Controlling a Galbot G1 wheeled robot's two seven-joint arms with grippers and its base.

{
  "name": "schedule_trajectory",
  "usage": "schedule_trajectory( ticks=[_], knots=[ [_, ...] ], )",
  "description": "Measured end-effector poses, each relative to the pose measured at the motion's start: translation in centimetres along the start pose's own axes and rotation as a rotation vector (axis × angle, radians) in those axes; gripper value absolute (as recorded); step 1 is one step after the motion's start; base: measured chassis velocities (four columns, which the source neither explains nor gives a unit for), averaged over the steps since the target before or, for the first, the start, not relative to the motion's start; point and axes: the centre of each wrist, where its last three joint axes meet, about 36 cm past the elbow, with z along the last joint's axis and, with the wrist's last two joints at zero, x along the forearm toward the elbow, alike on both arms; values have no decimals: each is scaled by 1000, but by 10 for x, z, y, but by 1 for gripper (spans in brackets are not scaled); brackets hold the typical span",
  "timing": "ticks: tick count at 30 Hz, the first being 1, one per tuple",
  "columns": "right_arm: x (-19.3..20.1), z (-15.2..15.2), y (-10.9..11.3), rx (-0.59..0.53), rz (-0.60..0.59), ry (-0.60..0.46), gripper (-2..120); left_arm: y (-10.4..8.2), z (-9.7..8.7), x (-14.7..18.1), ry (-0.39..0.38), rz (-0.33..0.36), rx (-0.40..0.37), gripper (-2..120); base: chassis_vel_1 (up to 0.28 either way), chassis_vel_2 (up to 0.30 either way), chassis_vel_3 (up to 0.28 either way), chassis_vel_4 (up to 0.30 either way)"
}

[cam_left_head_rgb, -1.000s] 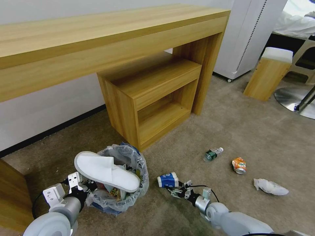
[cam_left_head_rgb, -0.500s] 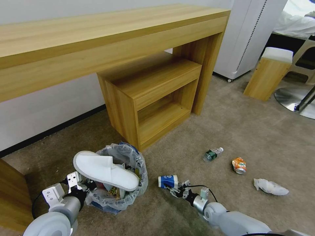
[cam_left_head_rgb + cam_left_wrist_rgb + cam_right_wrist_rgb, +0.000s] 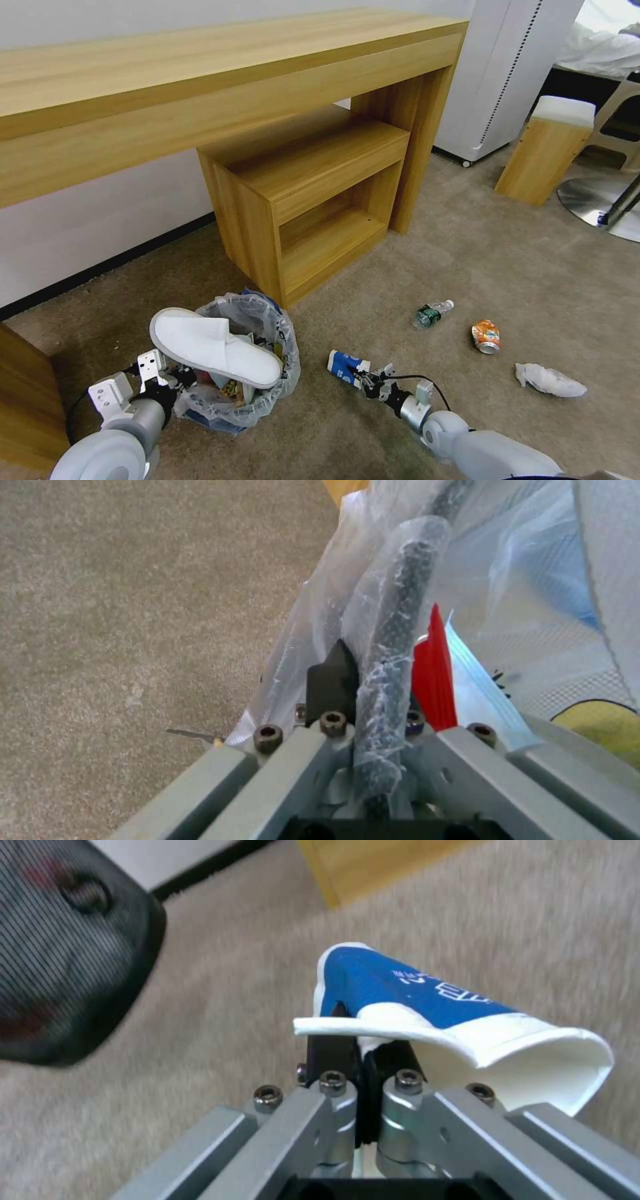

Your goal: Pick up the trash bin and place the garbage on the floor into it.

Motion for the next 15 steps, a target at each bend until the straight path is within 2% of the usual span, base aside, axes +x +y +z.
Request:
schedule_trajectory(
  ticks=[4, 7, 15],
  knots=[
    [1, -20, 1, 17, -17, -56, 0, 2, 1, -4, 3, -2, 1, 0, 0, 0, 0, 0],
    [1, -42, -1, 71, -71, -120, 0, 4, 2, -8, 7, -7, -1, 0, 0, 0, 0, 0],
    [-2, -76, 2, 173, -173, -211, 0, 6, 2, -10, 13, -8, -7, 0, 0, 0, 0, 0]
  ],
)
